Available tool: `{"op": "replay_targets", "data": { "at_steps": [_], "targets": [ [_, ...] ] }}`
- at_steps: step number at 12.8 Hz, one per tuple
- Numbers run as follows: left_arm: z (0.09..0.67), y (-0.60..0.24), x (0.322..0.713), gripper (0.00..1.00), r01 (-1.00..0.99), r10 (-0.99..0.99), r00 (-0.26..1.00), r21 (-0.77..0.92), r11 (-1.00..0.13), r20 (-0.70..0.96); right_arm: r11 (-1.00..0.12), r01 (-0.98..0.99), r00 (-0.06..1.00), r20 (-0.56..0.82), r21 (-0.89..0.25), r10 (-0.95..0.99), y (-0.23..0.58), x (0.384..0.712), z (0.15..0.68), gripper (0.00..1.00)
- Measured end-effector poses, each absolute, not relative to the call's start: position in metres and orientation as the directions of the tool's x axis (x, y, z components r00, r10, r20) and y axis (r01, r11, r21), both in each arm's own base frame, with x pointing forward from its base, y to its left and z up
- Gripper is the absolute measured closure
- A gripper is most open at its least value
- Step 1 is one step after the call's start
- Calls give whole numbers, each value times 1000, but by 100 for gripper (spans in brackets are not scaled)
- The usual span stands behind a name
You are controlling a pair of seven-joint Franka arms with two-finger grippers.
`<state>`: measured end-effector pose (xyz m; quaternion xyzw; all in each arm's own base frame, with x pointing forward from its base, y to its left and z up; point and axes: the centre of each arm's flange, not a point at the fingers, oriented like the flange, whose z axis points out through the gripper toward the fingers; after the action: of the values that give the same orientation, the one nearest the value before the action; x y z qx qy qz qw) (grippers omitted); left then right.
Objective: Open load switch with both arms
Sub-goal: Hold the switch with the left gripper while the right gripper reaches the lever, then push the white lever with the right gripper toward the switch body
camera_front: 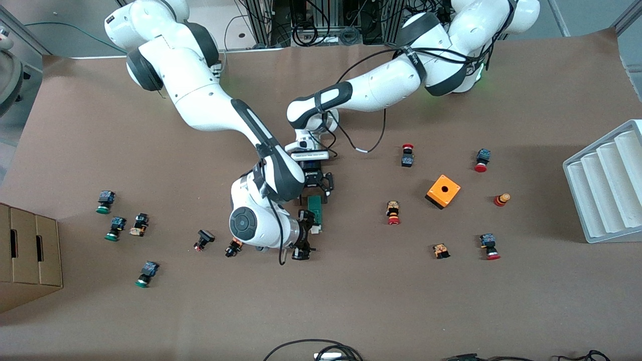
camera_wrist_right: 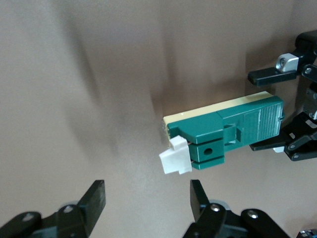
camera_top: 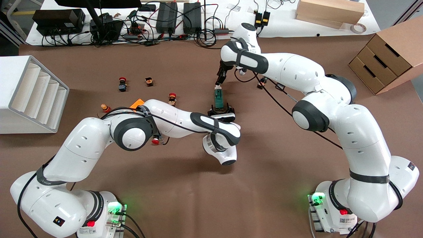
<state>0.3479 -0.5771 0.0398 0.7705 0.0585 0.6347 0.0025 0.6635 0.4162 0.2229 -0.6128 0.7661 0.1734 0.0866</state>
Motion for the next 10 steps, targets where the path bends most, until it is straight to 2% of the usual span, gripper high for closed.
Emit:
{"op": "replay_targets", "data": {
  "at_steps": [4, 10],
  "targets": [
    [40, -577, 348, 13, 88, 102, 187, 87, -992, 977, 201, -966, -246, -336, 163, -909, 414, 663, 207, 24],
    [40, -578, 347, 20, 88, 102, 187, 87, -992, 977, 190, -960, -249, -320, 205, -914, 419, 655, 203, 41]
  ]
}}
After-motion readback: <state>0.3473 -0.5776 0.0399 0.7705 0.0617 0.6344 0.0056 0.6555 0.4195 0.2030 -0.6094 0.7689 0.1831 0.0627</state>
